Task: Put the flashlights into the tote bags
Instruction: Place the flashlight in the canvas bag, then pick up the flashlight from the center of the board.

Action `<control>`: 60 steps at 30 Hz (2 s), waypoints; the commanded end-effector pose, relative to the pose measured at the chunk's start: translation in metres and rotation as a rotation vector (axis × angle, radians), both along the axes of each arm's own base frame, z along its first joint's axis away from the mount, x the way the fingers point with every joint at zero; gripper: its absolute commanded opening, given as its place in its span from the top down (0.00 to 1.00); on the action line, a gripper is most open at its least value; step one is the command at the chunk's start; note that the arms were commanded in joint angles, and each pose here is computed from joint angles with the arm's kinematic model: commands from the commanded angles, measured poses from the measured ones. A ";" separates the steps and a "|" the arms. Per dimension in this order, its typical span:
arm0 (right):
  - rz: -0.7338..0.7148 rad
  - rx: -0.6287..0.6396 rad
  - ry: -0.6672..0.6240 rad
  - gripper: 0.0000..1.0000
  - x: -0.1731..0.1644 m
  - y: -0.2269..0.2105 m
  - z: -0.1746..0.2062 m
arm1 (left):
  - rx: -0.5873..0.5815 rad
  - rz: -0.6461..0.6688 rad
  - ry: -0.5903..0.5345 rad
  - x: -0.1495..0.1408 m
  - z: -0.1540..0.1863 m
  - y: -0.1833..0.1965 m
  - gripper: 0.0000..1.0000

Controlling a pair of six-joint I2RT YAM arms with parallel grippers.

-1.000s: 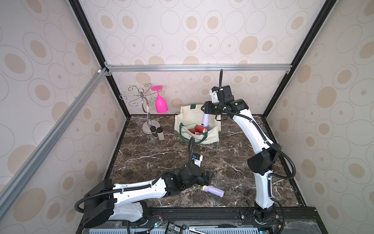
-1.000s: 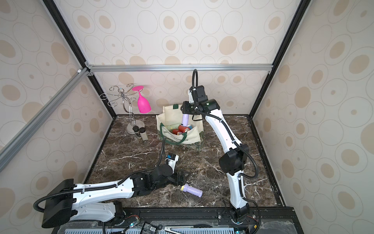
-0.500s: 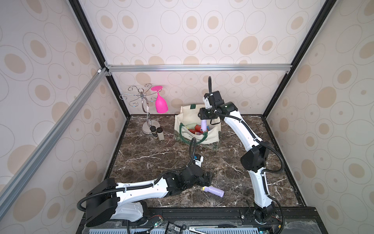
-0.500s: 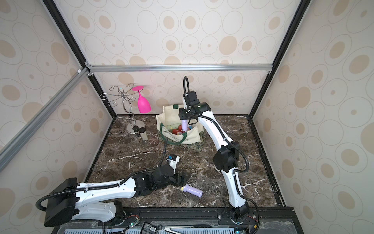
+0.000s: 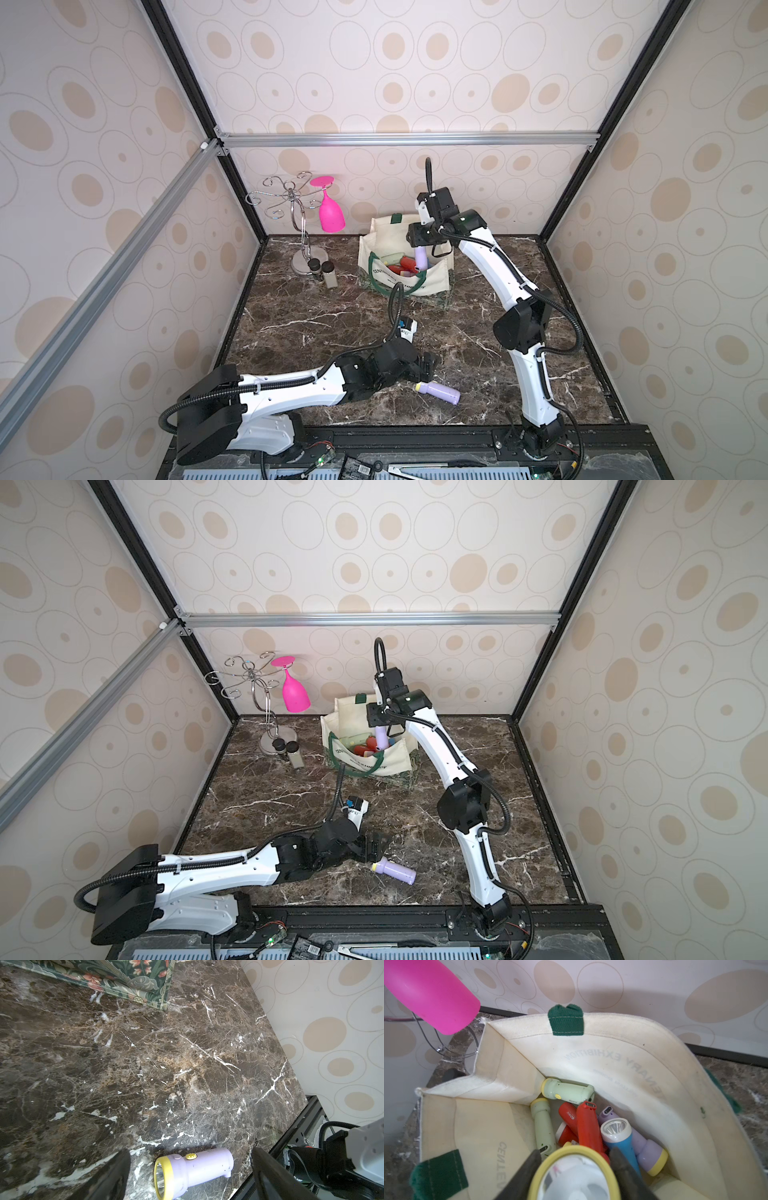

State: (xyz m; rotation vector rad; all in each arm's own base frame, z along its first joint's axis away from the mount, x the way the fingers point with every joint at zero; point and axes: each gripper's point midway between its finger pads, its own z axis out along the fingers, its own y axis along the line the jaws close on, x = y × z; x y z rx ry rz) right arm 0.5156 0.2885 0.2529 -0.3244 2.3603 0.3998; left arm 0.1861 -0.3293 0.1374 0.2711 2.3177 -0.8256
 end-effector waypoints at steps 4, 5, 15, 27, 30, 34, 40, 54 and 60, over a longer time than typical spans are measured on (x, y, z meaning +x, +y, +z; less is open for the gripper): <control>0.015 -0.002 -0.114 0.21 -0.011 -0.001 0.055 | -0.008 0.025 -0.028 0.008 0.011 0.000 0.10; 0.021 -0.001 -0.131 0.20 -0.014 0.000 0.064 | -0.011 0.024 -0.029 0.008 0.012 0.000 0.10; 0.130 0.002 -0.126 0.18 -0.083 -0.003 0.102 | -0.031 0.059 -0.010 0.003 0.008 0.016 0.10; 0.211 -0.063 0.089 0.17 -0.210 -0.054 0.038 | -0.070 0.146 0.035 -0.012 0.000 0.066 0.11; 0.218 -0.072 0.172 0.17 -0.239 -0.064 0.011 | -0.085 0.153 0.028 -0.016 0.002 0.078 0.11; 0.223 -0.119 0.289 0.15 -0.274 -0.075 -0.028 | -0.084 0.153 0.047 -0.021 -0.001 0.089 0.11; 0.248 -0.143 0.406 0.11 -0.315 -0.081 -0.066 | -0.148 0.152 0.096 -0.029 0.011 0.092 0.11; 0.402 -0.256 0.536 0.11 -0.364 -0.065 -0.148 | -0.200 0.167 0.199 -0.048 0.005 0.108 0.11; 0.436 -0.319 0.565 0.12 -0.382 -0.063 -0.175 | -0.276 0.217 0.211 -0.048 0.008 0.119 0.11</control>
